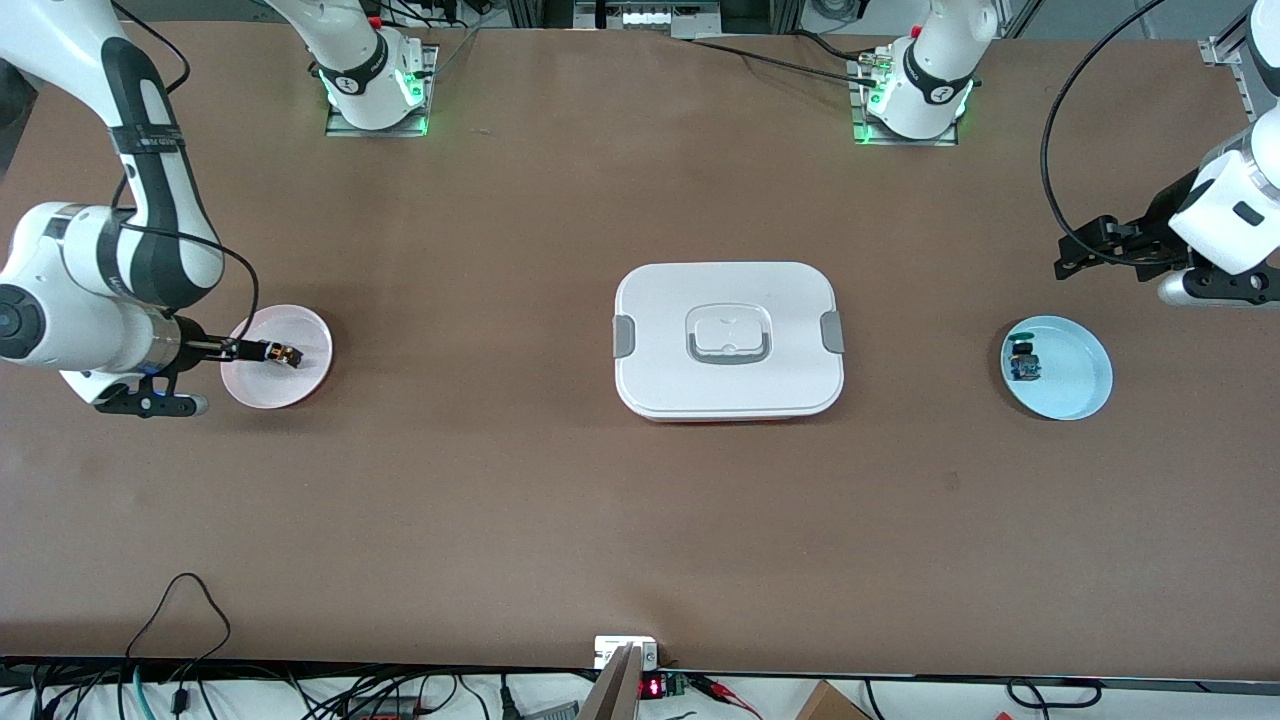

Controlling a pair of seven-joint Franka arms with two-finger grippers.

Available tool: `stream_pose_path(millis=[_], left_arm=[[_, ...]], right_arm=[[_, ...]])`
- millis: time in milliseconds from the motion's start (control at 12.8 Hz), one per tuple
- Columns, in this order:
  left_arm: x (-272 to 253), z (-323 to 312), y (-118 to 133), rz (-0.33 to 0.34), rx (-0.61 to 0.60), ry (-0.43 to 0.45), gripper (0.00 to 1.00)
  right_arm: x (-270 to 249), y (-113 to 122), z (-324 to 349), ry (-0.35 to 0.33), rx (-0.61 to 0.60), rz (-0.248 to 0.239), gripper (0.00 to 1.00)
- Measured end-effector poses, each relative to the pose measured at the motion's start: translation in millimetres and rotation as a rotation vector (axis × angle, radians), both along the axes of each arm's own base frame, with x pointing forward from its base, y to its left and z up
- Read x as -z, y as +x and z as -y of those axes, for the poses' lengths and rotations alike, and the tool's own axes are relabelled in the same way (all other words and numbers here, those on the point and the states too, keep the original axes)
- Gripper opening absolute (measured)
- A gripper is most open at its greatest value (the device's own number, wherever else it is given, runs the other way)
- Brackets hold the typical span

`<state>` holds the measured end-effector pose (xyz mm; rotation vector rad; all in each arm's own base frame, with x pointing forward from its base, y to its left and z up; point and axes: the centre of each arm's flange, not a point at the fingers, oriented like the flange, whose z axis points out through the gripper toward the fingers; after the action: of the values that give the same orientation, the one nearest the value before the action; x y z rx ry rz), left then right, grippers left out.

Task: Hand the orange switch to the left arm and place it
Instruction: 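Lower the right gripper over the orange switch on the plate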

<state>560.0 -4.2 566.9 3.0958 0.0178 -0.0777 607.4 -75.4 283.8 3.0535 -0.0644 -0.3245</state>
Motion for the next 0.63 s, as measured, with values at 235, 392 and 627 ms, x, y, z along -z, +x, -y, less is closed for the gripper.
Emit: stream_pose_path(millis=[235, 392, 627], left_arm=[[0.0, 0.0, 0.0, 0.000, 0.000, 0.000, 1.00], [0.1, -0.1, 0.0, 0.000, 0.000, 0.000, 1.00], [0.1, -0.3, 0.0, 0.000, 0.000, 0.000, 1.00]], right_arm=[[36.3, -8.6, -1.0, 0.000, -0.008, 0.046, 1.00], [48.2, -14.0, -1.7, 0.001, -0.009, 0.056, 1.00], [54.5, -18.1, -2.1, 0.001, -0.010, 0.067, 1.00]])
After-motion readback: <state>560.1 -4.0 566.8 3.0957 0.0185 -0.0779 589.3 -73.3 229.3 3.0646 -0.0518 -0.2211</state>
